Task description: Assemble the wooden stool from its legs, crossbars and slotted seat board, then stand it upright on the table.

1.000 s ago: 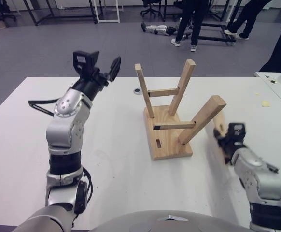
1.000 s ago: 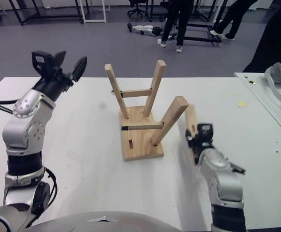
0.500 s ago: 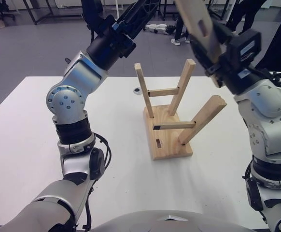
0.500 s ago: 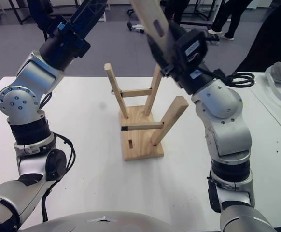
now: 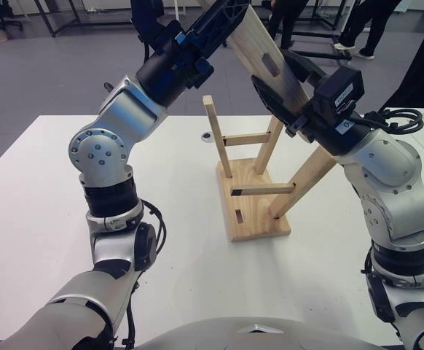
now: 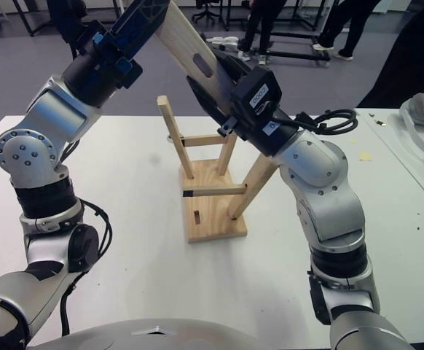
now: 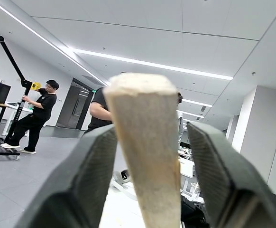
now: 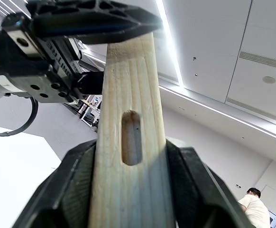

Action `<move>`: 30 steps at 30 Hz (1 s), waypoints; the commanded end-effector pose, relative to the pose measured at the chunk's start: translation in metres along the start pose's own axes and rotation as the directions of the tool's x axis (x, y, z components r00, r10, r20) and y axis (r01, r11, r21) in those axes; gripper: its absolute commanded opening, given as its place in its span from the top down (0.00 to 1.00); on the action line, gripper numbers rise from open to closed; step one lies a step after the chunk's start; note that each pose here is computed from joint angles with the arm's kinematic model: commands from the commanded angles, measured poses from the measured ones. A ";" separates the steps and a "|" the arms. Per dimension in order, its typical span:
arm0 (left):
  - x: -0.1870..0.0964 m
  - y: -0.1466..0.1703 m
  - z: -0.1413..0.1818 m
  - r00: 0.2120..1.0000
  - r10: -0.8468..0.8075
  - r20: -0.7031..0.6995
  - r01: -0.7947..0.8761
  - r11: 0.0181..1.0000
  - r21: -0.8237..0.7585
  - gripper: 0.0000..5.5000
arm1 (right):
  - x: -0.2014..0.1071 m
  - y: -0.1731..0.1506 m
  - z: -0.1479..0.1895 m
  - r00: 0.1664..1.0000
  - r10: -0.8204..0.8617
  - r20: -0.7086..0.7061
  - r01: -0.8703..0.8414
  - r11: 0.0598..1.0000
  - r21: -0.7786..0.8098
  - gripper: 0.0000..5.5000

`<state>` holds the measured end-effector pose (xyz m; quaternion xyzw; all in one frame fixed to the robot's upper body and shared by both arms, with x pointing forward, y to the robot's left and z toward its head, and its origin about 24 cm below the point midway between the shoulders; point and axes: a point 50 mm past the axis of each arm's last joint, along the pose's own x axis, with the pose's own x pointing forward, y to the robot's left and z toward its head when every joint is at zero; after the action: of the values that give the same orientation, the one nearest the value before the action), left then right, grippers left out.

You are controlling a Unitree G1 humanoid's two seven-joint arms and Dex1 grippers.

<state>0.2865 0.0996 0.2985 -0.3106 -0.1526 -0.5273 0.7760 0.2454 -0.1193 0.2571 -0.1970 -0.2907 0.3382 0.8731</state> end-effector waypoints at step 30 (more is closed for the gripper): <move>-0.121 0.017 -0.030 0.793 0.597 -0.118 -0.580 0.800 0.153 0.81 | -0.112 -0.067 -0.069 0.634 -0.433 -0.641 0.561 0.828 -0.004 0.20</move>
<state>0.2560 0.1719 0.2117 -0.2475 -0.0344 -0.2990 0.9210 0.2563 -0.2474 0.2332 -0.1681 -0.0657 0.0480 0.9824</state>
